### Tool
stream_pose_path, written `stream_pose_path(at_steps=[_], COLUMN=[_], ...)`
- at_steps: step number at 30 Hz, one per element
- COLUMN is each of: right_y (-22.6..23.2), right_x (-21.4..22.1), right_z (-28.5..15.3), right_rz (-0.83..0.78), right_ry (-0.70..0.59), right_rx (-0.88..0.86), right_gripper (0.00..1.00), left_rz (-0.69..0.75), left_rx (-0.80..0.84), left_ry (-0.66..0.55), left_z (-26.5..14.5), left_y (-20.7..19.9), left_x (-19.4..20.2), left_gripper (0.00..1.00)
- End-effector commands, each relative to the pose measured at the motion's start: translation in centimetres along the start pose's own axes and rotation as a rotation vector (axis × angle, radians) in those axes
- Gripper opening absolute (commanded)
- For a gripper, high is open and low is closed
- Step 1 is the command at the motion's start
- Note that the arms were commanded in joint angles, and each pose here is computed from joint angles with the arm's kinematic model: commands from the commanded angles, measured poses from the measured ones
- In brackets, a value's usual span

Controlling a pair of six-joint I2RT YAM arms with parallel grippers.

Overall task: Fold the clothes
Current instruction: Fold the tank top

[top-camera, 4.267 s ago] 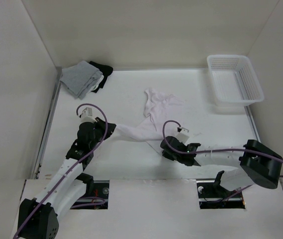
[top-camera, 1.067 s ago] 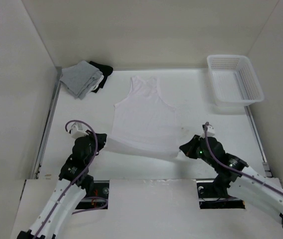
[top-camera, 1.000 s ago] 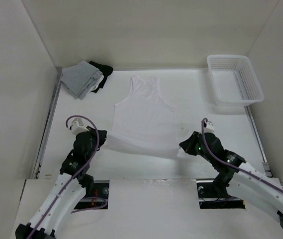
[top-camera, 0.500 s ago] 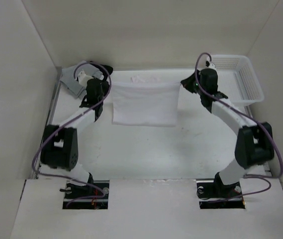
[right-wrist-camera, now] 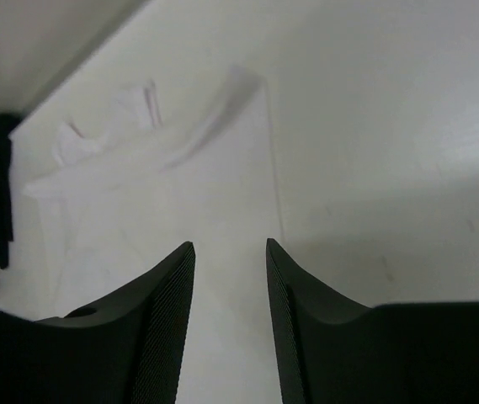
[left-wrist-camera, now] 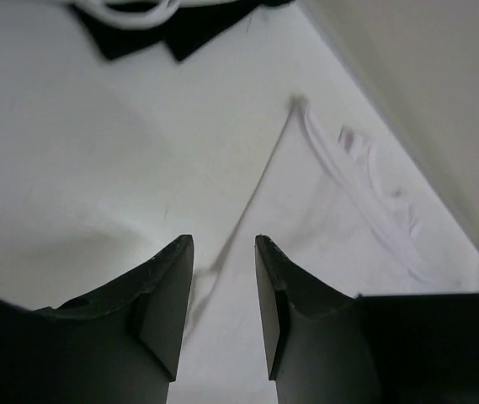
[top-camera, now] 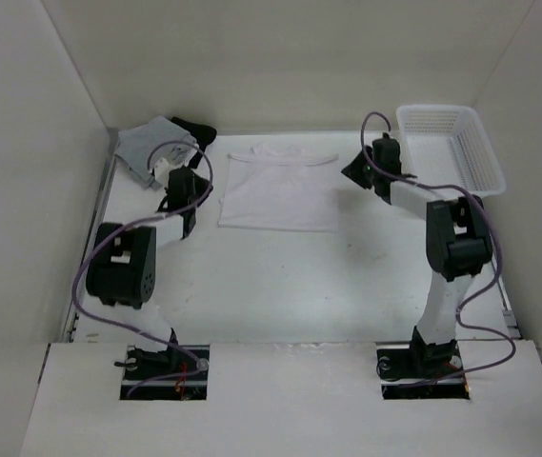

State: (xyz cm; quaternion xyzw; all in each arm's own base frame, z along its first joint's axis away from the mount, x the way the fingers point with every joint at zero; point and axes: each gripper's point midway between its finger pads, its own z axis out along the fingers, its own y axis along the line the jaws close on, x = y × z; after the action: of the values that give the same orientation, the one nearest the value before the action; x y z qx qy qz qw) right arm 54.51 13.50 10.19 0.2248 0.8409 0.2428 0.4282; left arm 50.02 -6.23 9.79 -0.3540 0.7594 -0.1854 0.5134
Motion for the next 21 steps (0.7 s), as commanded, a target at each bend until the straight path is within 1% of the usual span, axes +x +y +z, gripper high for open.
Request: stream_pose_path(at_steps=[1,2,3,4,5,7,8,9,11,13,15,18,19,21], right_y=[3.3,3.1,2.7,2.3,1.8,0.2,-0.5,-1.0,-2.1,-3.0,-3.8,-4.8,-5.0,-4.8], right_x=[-1.5,-0.4,1.2,2.5,3.7,5.1,5.8,6.3,7.4,8.5,9.7,11.2,11.5,11.6], right_z=[-5.2,-5.9,-6.8,-7.5,-8.3,-9.5,-10.0,-10.5,-11.1,-11.4,-11.7,-11.7,-11.7,-11.8], right_rz=[-0.002,0.006,0.019,0.027,0.024,0.032,0.035,0.040,0.038,0.045,0.066,0.095,0.105,0.128], right_ry=[-0.134,-0.126,-0.116,-0.109,-0.103,-0.104,-0.099,-0.093,-0.079,-0.066,-0.044,-0.020,-0.017,-0.016], right_rx=[-0.118,-0.124,-0.125,-0.126,-0.122,-0.095,-0.086,-0.080,-0.070,-0.064,-0.064,-0.061,-0.062,-0.072], right_gripper=[0.32,0.24,0.13,0.04,0.01,0.00,0.01,0.05,0.14,0.24,0.30,0.36,0.36,0.42], left_rz=[-0.006,-0.001,-0.001,-0.003,-0.006,0.000,-0.002,-0.012,-0.022,-0.059,-0.092,-0.132,-0.143,-0.158], left_rx=[0.128,0.116,0.105,0.095,0.091,0.108,0.108,0.103,0.095,0.113,0.132,0.134,0.131,0.132], left_ry=[-0.084,-0.069,-0.043,-0.016,0.022,0.116,0.152,0.173,0.186,0.194,0.191,0.188,0.187,0.185], left_z=[-6.1,-6.9,-7.7,-8.5,-9.2,-10.1,-10.3,-10.4,-10.0,-9.5,-9.0,-8.3,-8.0,-7.5], left_y=[-2.3,-1.4,-0.3,0.8,1.8,2.8,3.4,3.8,4.5,4.3,3.9,4.0,4.1,4.2], left_x=[-0.7,0.2,1.3,2.4,3.7,6.3,7.2,7.8,8.5,8.7,8.6,8.7,8.8,8.9], left_gripper=[0.33,0.33,0.33,0.33,0.33,0.35,0.35,0.36,0.37,0.40,0.40,0.41,0.41,0.40])
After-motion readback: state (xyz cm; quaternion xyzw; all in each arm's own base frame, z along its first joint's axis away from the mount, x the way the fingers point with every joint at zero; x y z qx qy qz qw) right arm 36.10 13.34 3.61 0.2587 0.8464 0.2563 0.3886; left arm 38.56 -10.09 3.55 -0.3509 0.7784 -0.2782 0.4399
